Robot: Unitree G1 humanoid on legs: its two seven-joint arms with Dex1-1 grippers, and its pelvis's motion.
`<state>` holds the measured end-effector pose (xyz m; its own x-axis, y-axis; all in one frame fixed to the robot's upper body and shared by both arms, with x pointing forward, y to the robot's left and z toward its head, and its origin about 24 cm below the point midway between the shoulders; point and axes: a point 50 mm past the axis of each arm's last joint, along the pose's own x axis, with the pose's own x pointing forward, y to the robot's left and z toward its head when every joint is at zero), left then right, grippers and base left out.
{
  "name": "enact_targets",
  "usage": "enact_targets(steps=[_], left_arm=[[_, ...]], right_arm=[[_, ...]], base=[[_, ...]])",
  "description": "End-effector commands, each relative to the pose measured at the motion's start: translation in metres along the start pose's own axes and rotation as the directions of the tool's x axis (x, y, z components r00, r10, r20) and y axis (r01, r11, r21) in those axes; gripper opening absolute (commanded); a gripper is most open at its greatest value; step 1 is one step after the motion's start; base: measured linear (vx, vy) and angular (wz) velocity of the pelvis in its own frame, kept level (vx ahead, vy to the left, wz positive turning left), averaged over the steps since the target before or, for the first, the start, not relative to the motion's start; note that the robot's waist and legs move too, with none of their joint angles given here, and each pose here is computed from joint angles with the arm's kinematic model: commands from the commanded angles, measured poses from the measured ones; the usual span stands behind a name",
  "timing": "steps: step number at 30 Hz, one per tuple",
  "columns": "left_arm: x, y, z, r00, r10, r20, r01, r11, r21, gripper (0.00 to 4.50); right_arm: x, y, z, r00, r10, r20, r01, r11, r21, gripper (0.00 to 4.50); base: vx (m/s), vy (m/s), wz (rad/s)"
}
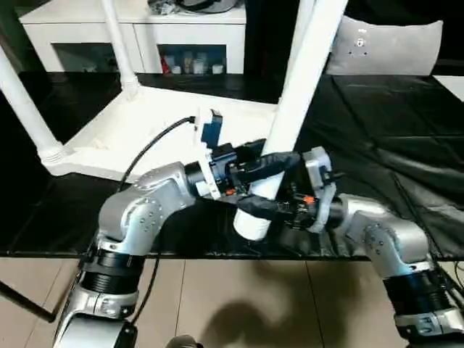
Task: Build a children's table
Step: Pick table leg
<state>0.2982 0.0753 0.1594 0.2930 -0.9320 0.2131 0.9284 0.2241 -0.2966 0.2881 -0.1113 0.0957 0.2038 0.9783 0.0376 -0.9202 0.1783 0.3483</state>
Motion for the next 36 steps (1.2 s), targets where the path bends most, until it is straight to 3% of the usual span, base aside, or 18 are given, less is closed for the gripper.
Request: enact_targets(steps=[1,7,10,12,16,20,23,24,29,36], left_arm=[[-0.001,0.000,0.009,0.999,0.019,0.028,-0.020,0.999,0.049,3.16],[-0.001,0.012,0.016,0.985,0.161,0.061,-0.169,0.972,0.162,3.79],[0.004,0.022,0.016,0.949,0.306,0.073,-0.314,0.910,0.271,4.03],[0.008,0.029,0.012,0.911,0.405,0.078,-0.404,0.840,0.361,4.04],[0.014,0.034,0.008,0.867,0.479,0.140,-0.495,0.795,0.349,4.04],[0.024,0.031,0.006,0.871,0.470,0.146,-0.490,0.803,0.338,4.04],[0.028,0.031,0.004,0.869,0.472,0.145,-0.492,0.800,0.342,3.69],[0.029,0.034,0.004,0.846,0.506,0.165,-0.531,0.775,0.344,3.69],[0.028,0.038,0.004,0.830,0.529,0.177,-0.555,0.752,0.357,3.26],[0.028,0.038,0.003,0.835,0.523,0.171,-0.547,0.759,0.352,2.73]], right_arm=[[0.003,-0.007,0.002,0.997,-0.077,-0.006,0.077,0.996,-0.042,1.97],[0.010,-0.021,0.008,0.964,-0.263,0.037,0.265,0.958,-0.106,1.96],[0.016,-0.029,0.010,0.922,-0.381,0.066,0.386,0.914,-0.122,1.96],[0.023,-0.035,0.011,0.882,-0.457,0.114,0.468,0.879,-0.089,1.96],[0.034,-0.034,0.008,0.867,-0.482,0.123,0.495,0.863,-0.106,1.96],[0.042,-0.034,0.006,0.854,-0.507,0.116,0.519,0.845,-0.131,1.96],[0.044,-0.036,0.005,0.842,-0.527,0.117,0.539,0.831,-0.138,1.96],[0.046,-0.038,0.006,0.822,-0.556,0.124,0.569,0.811,-0.134,1.96],[0.046,-0.041,0.005,0.807,-0.576,0.129,0.590,0.797,-0.128,1.96],[0.049,-0.041,0.005,0.812,-0.570,0.127,0.584,0.801,-0.133,1.96]], base=[[0.000,0.000,0.00],[0.000,0.000,0.00],[0.000,0.000,0.00],[0.000,0.000,0.00],[0.000,0.000,0.00],[0.000,0.000,0.00],[0.000,0.000,0.00],[0.000,0.000,0.00],[0.000,0.000,0.00],[0.000,0.000,0.00]])
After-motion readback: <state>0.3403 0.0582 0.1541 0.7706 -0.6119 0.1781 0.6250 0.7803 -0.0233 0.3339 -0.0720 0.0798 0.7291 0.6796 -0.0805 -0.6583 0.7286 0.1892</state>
